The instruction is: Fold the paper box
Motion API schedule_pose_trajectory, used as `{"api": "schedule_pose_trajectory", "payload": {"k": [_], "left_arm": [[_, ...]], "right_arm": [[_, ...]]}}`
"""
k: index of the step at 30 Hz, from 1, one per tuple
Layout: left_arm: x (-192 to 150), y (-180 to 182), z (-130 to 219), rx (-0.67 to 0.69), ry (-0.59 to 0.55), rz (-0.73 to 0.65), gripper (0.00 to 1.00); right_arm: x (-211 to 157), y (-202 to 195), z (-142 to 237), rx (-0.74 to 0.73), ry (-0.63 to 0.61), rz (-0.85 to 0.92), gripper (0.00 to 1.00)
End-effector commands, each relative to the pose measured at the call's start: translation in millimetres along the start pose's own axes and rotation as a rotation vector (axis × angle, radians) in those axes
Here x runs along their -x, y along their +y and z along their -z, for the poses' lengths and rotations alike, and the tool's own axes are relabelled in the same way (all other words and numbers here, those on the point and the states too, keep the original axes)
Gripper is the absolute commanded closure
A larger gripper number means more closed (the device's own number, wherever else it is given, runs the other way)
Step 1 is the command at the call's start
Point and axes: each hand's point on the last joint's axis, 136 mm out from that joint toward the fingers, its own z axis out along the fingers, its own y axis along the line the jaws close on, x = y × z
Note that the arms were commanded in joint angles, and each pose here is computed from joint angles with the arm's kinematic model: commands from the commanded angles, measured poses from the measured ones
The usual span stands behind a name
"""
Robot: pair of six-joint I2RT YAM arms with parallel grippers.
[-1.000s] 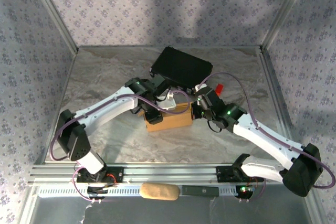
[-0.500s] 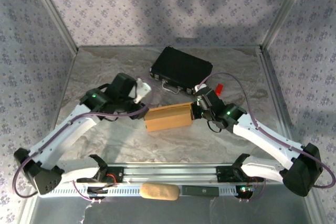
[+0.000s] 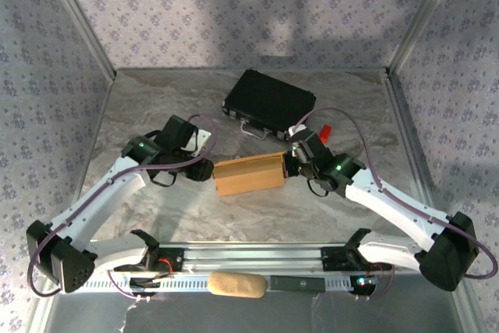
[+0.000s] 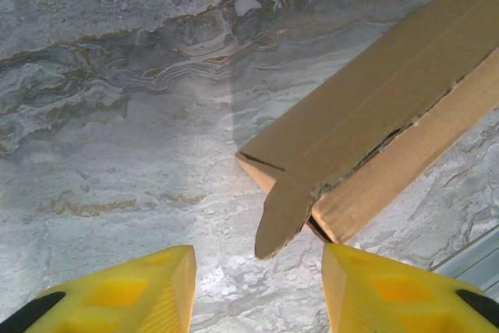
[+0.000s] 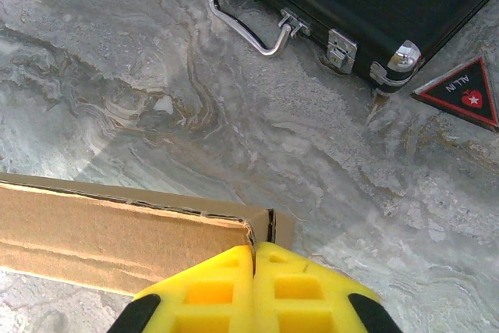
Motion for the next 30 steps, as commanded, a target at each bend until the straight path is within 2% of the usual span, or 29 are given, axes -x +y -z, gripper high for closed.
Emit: {"api": "schedule_pose_trajectory", "payload": {"k": [1, 5, 19, 30], "left_arm": [[11.3, -5.5, -0.9, -0.027, -0.024, 0.007, 0.55], [15.9, -7.6, -4.1, -0.033, -0.029, -0.005, 0.59], [17.5, -24.0, -15.2, -0.047, 0.022, -0.002, 0.86], [21.5, -31.3, -18.0, -0.067, 0.065, 0.125, 0.86]], "right_arm": [[-12.8, -1.3, -2.7, -0.018, 0.063, 0.027, 1.00], [-12.6, -1.1, -2.5, -0.017, 0.063, 0.027, 1.00], [-10.9, -0.3, -0.8, -0.014, 0.056, 0.023, 1.00], [-10.7, 2.0, -2.1, -0.012, 0.067, 0.023, 1.00]]}}
